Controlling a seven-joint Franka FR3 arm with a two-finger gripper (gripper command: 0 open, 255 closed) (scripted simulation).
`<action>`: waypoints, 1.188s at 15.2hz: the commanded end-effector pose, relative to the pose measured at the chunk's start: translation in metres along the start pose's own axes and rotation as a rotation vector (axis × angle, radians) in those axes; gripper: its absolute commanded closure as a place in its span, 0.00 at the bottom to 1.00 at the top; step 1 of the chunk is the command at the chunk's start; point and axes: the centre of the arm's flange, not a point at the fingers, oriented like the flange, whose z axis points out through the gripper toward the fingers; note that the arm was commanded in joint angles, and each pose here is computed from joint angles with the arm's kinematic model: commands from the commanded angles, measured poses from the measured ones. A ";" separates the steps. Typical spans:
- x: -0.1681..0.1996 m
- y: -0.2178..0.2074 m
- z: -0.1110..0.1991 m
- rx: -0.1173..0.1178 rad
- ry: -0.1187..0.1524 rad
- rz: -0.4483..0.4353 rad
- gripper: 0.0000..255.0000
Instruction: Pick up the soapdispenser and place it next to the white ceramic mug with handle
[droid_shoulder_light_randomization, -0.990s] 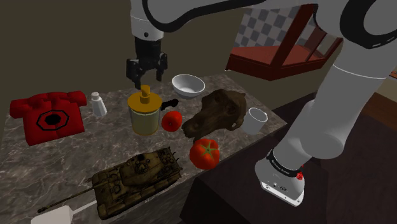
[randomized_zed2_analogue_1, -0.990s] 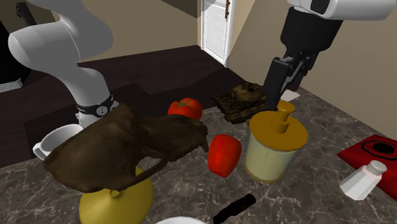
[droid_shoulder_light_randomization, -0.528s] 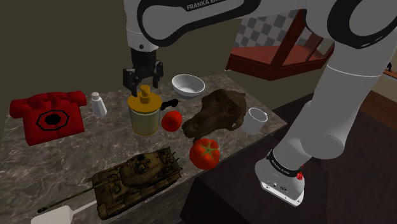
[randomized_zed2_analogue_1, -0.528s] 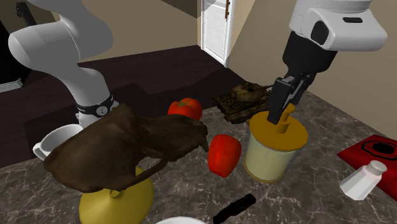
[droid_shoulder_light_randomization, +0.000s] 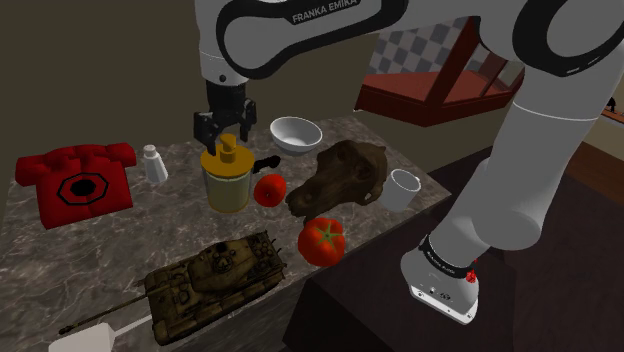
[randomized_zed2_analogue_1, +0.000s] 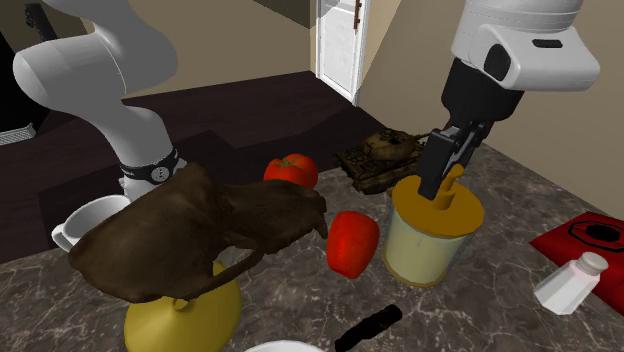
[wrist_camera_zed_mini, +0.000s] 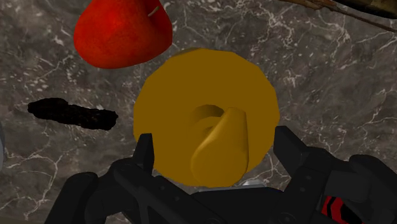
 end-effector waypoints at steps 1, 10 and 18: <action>0.000 0.000 0.000 0.000 0.000 0.000 0.00; 0.000 0.000 0.000 0.000 0.000 0.000 1.00; -0.001 0.000 -0.037 0.000 0.000 0.000 1.00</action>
